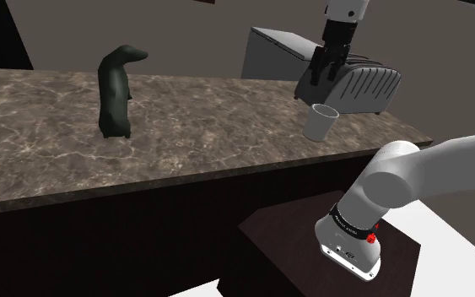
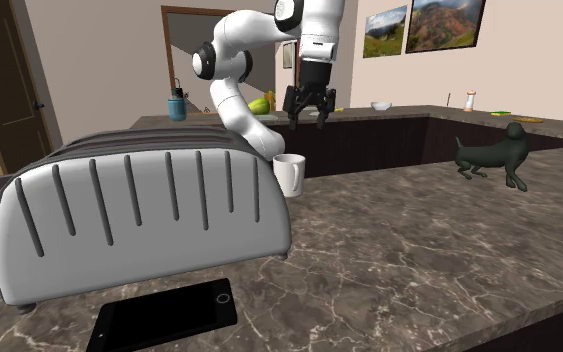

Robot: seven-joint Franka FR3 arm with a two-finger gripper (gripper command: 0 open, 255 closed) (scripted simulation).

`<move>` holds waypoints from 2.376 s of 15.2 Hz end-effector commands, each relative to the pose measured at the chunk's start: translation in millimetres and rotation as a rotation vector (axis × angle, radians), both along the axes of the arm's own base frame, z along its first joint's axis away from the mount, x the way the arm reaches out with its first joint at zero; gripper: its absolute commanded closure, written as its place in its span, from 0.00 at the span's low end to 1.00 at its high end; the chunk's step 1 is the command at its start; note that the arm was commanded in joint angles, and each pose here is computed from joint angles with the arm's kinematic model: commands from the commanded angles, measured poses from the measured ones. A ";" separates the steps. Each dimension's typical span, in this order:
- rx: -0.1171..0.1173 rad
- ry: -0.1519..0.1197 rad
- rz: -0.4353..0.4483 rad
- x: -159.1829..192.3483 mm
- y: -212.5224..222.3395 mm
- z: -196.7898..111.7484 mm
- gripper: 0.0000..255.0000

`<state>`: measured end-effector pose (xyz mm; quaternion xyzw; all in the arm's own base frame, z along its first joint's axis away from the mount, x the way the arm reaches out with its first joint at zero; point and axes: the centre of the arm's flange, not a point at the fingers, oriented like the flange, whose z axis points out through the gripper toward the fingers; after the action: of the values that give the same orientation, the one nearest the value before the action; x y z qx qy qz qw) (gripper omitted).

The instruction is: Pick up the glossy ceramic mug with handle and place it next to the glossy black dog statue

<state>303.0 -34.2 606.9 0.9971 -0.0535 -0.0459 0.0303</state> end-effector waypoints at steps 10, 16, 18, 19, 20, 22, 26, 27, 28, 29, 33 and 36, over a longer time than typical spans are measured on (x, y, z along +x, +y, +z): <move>0.001 -0.072 0.033 -48.2 16.1 -82.7 0.00; 0.001 -0.072 0.033 -48.9 14.4 -112.0 0.00; 0.001 -0.072 0.033 -48.8 14.4 -112.0 0.00; 0.001 -0.072 0.033 -48.8 14.4 -112.0 0.00; 0.001 -0.072 0.033 -48.8 14.4 -112.0 0.00; 0.001 -0.072 0.033 -48.8 14.4 -112.0 0.00; 0.001 -0.072 0.033 -48.8 14.4 -112.0 1.00; 0.001 -0.072 0.033 -48.8 14.4 -112.0 1.00; 0.001 -0.072 0.033 -48.8 14.4 -112.0 1.00; 0.001 -0.072 0.033 -48.8 14.4 -112.0 1.00; 0.001 -0.072 0.033 -48.8 14.4 -112.0 1.00; 0.001 -0.072 0.033 -48.8 14.4 -96.2 1.00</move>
<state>254.7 -19.3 505.8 0.9988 -0.0380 -0.0095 0.0287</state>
